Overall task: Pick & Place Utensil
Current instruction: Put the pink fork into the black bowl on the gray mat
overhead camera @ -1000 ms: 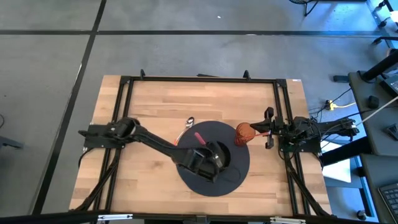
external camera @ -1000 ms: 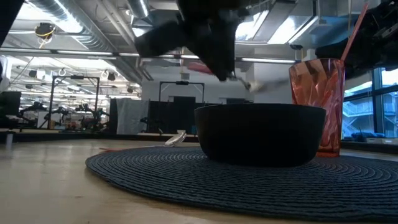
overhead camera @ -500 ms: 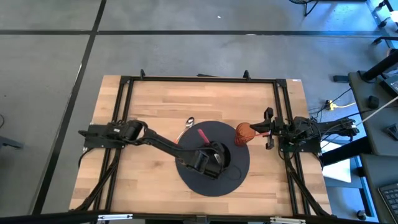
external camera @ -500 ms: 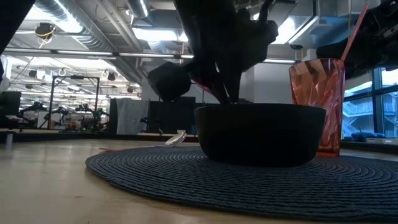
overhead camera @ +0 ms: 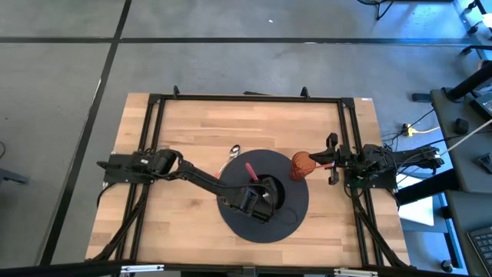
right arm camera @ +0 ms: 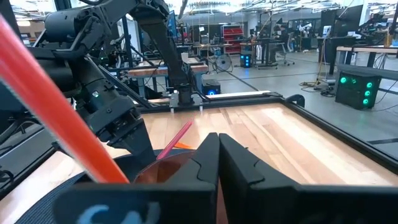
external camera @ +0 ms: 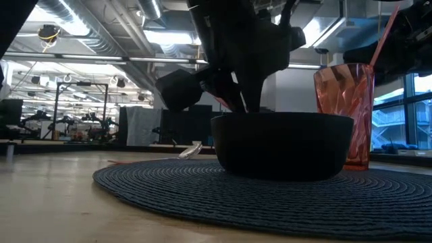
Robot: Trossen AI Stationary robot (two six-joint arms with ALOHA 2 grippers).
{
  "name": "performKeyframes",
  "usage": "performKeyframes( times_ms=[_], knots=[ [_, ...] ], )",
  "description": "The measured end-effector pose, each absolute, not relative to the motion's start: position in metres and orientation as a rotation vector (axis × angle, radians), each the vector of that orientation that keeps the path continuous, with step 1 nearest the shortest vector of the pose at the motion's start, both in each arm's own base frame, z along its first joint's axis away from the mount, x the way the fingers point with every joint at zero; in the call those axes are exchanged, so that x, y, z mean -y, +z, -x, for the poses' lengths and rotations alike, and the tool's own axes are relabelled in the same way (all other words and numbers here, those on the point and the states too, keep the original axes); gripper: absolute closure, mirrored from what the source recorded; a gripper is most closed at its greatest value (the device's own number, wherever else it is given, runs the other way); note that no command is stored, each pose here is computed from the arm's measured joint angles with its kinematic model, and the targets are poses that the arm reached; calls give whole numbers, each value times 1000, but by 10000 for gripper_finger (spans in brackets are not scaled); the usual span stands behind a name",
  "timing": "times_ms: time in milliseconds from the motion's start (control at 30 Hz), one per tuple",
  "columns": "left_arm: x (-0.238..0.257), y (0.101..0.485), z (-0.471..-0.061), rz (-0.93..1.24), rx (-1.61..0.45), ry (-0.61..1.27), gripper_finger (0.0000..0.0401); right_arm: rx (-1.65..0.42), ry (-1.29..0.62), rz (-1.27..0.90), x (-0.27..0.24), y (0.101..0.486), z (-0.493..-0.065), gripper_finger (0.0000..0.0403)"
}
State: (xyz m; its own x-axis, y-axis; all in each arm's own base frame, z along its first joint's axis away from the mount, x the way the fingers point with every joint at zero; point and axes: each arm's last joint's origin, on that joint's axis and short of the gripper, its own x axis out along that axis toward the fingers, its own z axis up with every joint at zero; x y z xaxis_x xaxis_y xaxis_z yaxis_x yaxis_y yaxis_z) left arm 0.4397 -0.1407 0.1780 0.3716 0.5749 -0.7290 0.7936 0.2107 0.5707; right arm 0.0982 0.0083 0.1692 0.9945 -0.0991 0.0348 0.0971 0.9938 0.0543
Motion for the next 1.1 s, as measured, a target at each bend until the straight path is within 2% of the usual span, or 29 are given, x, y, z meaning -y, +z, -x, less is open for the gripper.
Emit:
performKeyframes(
  times_ms=[233, 467, 867, 1100],
  knots=[
    [141, 178, -440, -1439, -1302, -213, 350, 38, -98, -55, -8, 169, -98, 395],
    [143, 177, -439, -1402, -1293, -267, 348, 38, -98, -55, -8, 169, -98, 395],
    [143, 177, -441, -1312, -1274, -184, 346, 38, -100, -53, -8, 169, -98, 395],
    [148, 178, -439, -1326, -1268, -197, 312, 38, -98, -56, -8, 169, -98, 395]
  ],
)
